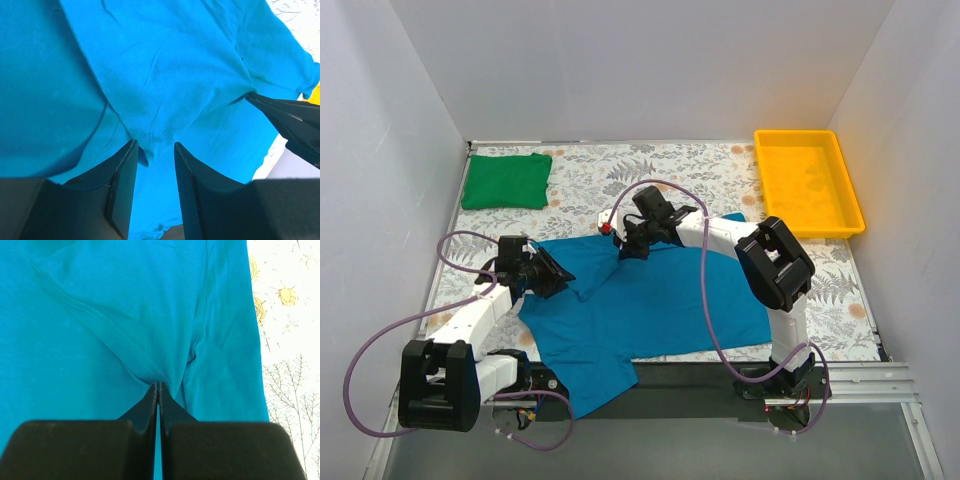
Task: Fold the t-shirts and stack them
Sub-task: Fold the tshirt
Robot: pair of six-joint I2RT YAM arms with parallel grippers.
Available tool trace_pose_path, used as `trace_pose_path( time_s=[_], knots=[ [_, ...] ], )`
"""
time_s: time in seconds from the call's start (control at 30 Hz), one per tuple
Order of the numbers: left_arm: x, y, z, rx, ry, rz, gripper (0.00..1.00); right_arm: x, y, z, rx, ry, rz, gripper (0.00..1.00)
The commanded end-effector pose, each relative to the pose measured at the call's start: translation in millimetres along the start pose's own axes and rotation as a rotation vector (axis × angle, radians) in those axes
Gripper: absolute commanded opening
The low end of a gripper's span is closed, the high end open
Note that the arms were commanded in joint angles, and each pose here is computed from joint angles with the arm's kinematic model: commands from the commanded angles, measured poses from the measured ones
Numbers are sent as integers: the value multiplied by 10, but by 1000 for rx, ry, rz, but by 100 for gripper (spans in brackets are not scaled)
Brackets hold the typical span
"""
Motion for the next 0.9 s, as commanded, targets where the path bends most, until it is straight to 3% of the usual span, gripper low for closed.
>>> trace_pose_path(
  time_s=[0.0, 0.87],
  knots=[
    [27, -1, -45, -9, 23, -4, 34, 147, -102, 12, 8, -43, -59, 1],
    [-243, 106, 28, 73, -84, 75, 31, 146, -75, 1, 13, -21, -59, 2]
  ],
)
Point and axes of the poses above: each gripper's point midway between its finger pads, its own y axis out along the fingers, its own z axis along the line the jaws close on, x = y × z, the point moved 9 cm from there along -y, back along the fingers, and after that the axes turned 4 degrees about -y, right-handed, at the moved point
